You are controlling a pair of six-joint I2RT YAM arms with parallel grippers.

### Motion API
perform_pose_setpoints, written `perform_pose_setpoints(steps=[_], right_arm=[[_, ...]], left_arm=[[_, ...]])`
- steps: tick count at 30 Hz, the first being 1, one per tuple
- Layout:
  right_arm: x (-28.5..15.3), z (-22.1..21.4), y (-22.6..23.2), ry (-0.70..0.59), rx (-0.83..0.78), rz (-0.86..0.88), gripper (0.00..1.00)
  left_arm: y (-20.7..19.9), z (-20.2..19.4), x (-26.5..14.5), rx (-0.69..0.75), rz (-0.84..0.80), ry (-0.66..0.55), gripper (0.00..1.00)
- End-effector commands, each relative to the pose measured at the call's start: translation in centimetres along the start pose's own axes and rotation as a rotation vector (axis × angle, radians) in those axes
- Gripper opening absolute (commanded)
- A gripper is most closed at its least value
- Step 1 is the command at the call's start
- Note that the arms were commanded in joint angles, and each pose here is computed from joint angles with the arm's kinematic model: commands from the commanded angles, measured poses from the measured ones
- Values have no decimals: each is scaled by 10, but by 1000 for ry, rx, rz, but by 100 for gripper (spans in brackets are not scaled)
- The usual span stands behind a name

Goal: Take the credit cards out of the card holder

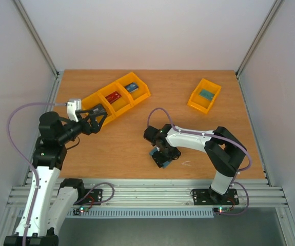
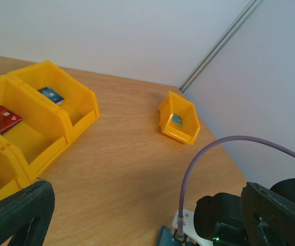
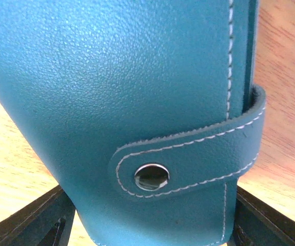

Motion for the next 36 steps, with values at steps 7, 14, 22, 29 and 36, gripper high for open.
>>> perform_pose_setpoints(steps=[7, 14, 22, 29, 36], right_arm=[[-37, 18, 1, -226, 7, 4, 53], [-77, 23, -4, -464, 62, 10, 47], [-67, 34, -10, -358, 140, 182, 49], [-47, 61, -22, -322, 198, 338, 52], [-23, 90, -22, -236, 90, 367, 52]], left_arm=[[1, 4, 10, -45, -95, -28, 99], [0, -11, 30, -122, -206, 43, 99], [17, -42, 49, -139, -138, 156, 97], [43, -80, 66, -127, -64, 260, 94], [52, -113, 75, -70, -29, 351, 95]])
Point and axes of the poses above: each gripper's point midway between its finger pads, its own x axis out along the fingers, its own y axis along the line the jaws close on, z = x × y, the point moved 8 cm from there along -x, back along the fingers, and after that the axes turned 6 degrees about -x, right-handed, at the moved point
